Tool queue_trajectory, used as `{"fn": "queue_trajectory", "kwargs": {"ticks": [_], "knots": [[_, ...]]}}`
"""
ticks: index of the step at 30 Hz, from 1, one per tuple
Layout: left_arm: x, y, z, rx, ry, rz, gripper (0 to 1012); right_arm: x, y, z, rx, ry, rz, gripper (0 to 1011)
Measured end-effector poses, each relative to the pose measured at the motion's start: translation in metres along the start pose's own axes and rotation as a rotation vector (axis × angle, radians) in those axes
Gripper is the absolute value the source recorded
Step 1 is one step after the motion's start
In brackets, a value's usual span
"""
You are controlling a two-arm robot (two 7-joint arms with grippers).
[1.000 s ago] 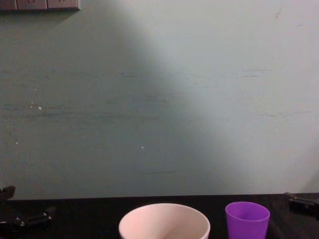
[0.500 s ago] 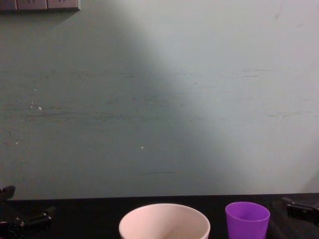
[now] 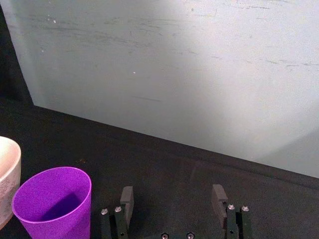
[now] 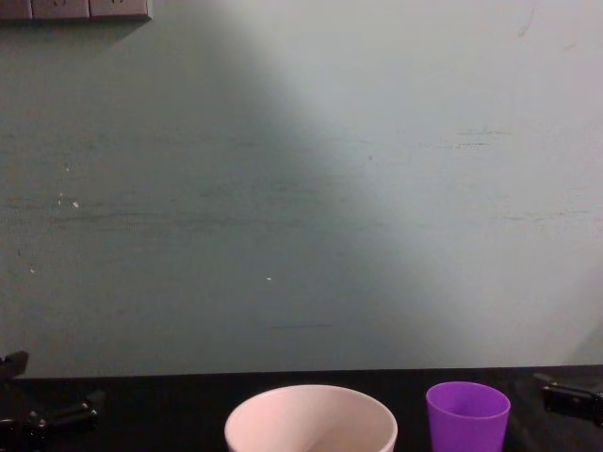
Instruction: Pick up the cup and pour the mung beans from the cup into the bowl.
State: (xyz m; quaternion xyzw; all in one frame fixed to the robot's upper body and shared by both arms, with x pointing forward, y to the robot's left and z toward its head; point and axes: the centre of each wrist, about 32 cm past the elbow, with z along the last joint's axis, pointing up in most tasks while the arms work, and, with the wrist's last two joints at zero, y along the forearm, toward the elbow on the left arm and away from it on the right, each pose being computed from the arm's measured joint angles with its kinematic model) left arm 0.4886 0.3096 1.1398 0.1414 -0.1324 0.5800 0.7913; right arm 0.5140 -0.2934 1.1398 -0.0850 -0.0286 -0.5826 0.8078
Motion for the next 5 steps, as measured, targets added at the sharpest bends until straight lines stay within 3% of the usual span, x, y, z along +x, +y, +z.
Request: {"fn": "queue_trajectory", "kwargs": {"ticks": [5], "knots": [[0.0, 0.0, 0.0, 0.0, 0.0, 0.0, 1000, -0.0001, 0.0002, 0.0, 0.001, 0.001, 0.0, 1003]]}}
